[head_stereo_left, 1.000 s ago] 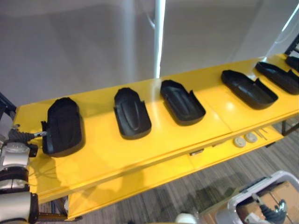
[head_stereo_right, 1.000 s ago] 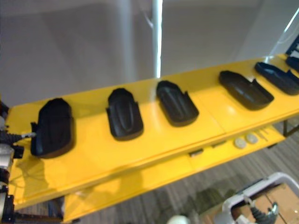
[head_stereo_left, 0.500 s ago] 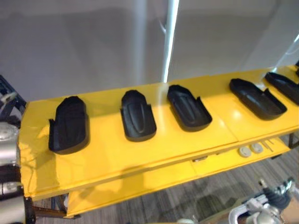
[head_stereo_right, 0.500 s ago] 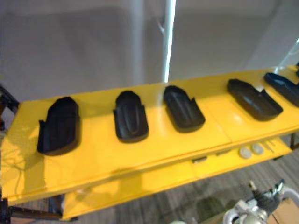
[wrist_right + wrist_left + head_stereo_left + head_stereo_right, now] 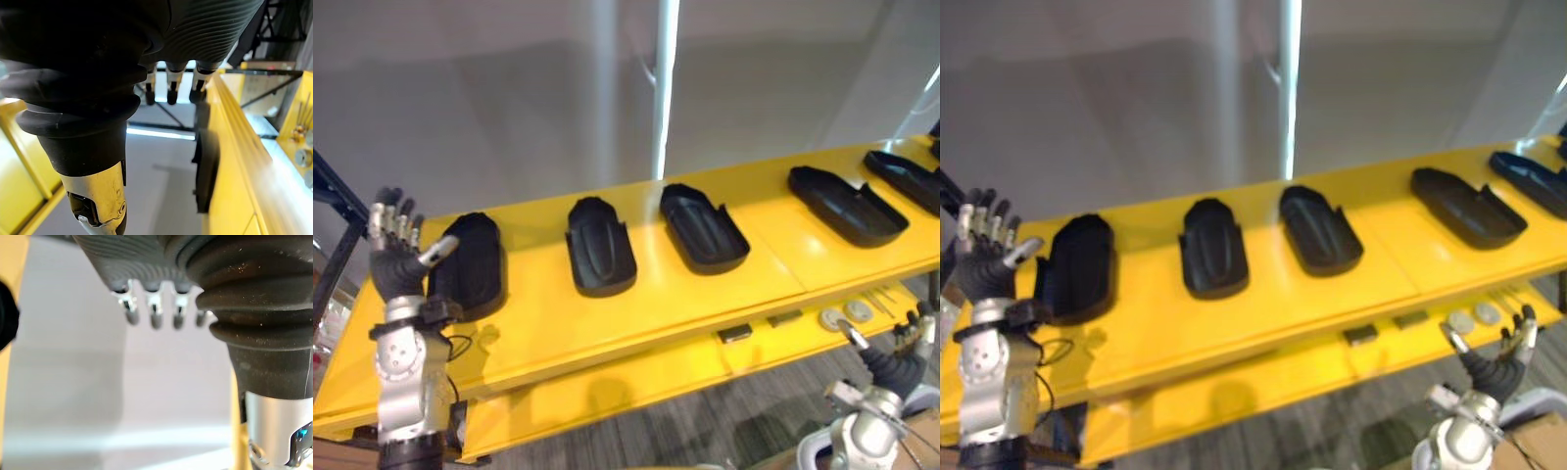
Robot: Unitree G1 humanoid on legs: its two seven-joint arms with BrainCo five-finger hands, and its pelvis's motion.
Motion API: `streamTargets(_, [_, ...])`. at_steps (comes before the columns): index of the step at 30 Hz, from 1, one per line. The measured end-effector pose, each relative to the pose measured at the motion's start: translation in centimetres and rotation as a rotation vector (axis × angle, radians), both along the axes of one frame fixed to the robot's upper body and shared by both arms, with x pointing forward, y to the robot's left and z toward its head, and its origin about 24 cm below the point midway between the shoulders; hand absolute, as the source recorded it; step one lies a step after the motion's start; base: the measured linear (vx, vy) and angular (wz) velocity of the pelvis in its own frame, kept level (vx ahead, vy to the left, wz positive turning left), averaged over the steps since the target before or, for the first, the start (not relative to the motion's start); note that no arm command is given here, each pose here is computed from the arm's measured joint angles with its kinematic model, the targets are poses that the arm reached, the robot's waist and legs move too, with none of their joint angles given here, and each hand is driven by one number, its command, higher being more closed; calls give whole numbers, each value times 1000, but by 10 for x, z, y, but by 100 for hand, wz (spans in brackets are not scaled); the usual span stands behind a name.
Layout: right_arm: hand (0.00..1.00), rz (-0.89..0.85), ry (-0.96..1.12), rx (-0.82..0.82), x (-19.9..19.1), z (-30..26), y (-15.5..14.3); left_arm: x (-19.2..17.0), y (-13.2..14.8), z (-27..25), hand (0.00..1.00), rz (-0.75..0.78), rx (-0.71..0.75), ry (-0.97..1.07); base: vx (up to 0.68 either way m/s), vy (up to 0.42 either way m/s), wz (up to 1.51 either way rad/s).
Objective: Walk over and take plastic housings, then place them on the shelf
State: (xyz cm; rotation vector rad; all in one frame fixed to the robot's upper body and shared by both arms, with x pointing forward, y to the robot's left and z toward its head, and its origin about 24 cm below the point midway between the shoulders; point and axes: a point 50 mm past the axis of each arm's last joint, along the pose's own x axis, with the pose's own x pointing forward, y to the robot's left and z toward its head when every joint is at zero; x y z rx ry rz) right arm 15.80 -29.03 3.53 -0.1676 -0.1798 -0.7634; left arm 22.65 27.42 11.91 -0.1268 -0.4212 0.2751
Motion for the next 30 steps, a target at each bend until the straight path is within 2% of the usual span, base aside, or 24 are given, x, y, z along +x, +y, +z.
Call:
streamTargets(9, [0, 83, 24, 18, 10, -5, 17, 1, -20, -16, 0, -129, -2, 60, 13, 3, -3])
streamTargets(13, [0, 89, 38, 20, 12, -5, 17, 5, -31, -28, 0, -212, 7, 135, 3, 11, -10])
streamTargets(20, [0, 130, 50, 9, 14, -5, 17, 9, -37, -59, 0, -258, -28, 326, -13, 6, -6])
streamTargets(30, [0, 157, 58, 8, 14, -5, 17, 6, -28, -84, 0, -148, -46, 475, 0, 0, 0])
